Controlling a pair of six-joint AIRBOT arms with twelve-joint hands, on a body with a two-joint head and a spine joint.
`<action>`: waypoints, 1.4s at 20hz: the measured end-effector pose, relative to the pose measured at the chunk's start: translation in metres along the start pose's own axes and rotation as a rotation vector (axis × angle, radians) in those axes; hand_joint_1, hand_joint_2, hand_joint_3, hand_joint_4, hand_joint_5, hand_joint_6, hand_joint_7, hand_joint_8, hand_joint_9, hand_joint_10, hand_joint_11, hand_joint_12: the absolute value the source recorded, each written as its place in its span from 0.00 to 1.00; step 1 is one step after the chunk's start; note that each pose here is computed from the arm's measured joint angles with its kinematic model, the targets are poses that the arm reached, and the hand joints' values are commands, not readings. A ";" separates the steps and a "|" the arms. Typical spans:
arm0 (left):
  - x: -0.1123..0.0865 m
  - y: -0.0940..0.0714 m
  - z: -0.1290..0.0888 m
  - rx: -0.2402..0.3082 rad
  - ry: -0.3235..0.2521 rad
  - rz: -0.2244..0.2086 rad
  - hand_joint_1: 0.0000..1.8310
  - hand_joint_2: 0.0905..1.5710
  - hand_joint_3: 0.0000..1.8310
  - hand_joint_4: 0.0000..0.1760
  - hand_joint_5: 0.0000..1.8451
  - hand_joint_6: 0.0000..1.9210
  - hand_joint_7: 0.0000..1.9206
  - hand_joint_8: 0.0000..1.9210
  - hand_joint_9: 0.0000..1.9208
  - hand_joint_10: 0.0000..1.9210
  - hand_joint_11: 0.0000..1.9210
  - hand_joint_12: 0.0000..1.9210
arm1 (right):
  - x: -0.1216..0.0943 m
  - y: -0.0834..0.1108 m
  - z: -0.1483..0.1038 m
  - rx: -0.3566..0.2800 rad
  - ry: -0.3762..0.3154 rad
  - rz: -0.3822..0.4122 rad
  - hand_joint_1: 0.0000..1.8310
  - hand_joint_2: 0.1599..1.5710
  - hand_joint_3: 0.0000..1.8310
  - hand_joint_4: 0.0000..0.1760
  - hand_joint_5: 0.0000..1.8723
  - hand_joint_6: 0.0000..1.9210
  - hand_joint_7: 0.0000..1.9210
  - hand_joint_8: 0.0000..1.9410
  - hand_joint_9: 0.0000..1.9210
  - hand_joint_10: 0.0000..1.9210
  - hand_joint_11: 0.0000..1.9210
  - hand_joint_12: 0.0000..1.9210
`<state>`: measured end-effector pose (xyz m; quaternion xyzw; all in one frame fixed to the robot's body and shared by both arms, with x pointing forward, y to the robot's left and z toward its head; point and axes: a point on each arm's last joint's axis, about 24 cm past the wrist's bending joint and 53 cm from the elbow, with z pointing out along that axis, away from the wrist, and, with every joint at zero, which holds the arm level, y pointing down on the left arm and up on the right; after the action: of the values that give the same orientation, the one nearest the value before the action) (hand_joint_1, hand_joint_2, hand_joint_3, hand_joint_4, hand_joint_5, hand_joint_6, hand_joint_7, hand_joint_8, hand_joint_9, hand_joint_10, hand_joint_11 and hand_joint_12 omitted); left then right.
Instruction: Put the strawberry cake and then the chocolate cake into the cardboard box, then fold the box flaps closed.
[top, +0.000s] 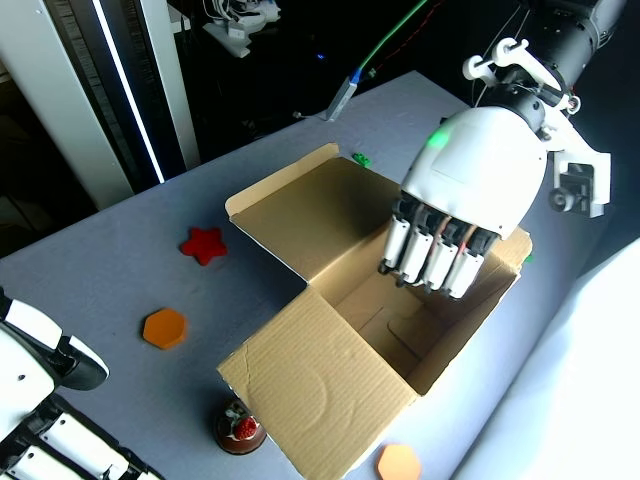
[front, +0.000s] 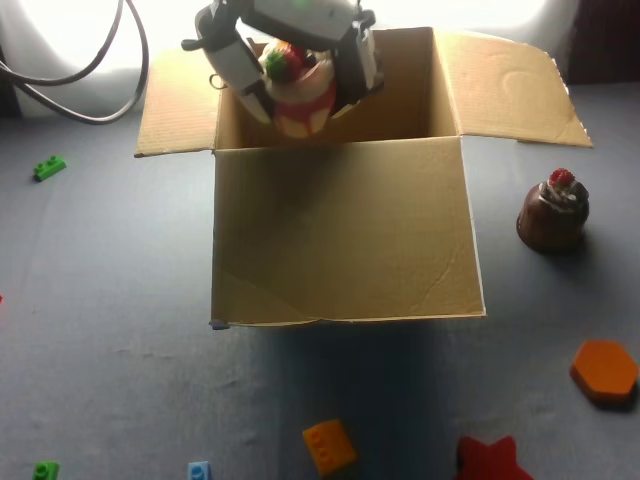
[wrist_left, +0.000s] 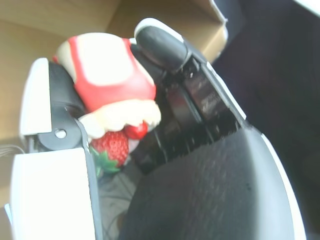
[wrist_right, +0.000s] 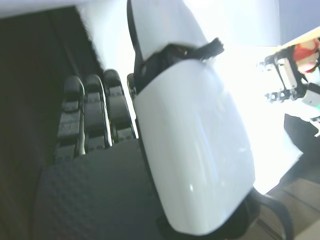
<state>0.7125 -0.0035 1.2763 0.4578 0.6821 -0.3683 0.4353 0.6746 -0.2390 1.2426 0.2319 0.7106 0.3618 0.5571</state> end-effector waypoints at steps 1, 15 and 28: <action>0.003 0.001 0.000 -0.003 0.005 0.006 0.66 0.72 0.00 0.00 0.50 0.53 0.47 0.64 0.54 0.51 0.48 0.67 | 0.006 0.002 0.002 -0.005 0.015 0.011 0.61 0.62 0.00 0.13 0.03 0.01 0.07 0.00 0.05 0.01 0.00 0.18; 0.006 0.005 -0.001 -0.016 0.009 0.014 0.38 0.62 0.00 0.04 0.16 0.00 0.18 0.00 0.21 0.00 0.04 0.51 | 0.031 -0.012 0.030 0.023 0.074 0.065 0.55 0.65 0.01 0.03 0.02 0.00 0.05 0.00 0.04 0.00 0.00 0.26; -0.009 0.040 -0.059 -0.136 -0.036 0.035 0.03 0.62 0.01 0.21 0.04 0.00 0.06 0.00 0.07 0.00 0.00 0.34 | 0.030 0.002 0.043 -0.077 0.007 0.047 0.64 0.59 0.00 0.00 0.03 0.00 0.04 0.00 0.03 0.00 0.00 0.05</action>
<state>0.7372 0.0597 1.3015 0.4325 0.6895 -0.3214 0.4840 0.7080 -0.2048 1.2201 0.2256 0.6927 0.4025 0.5543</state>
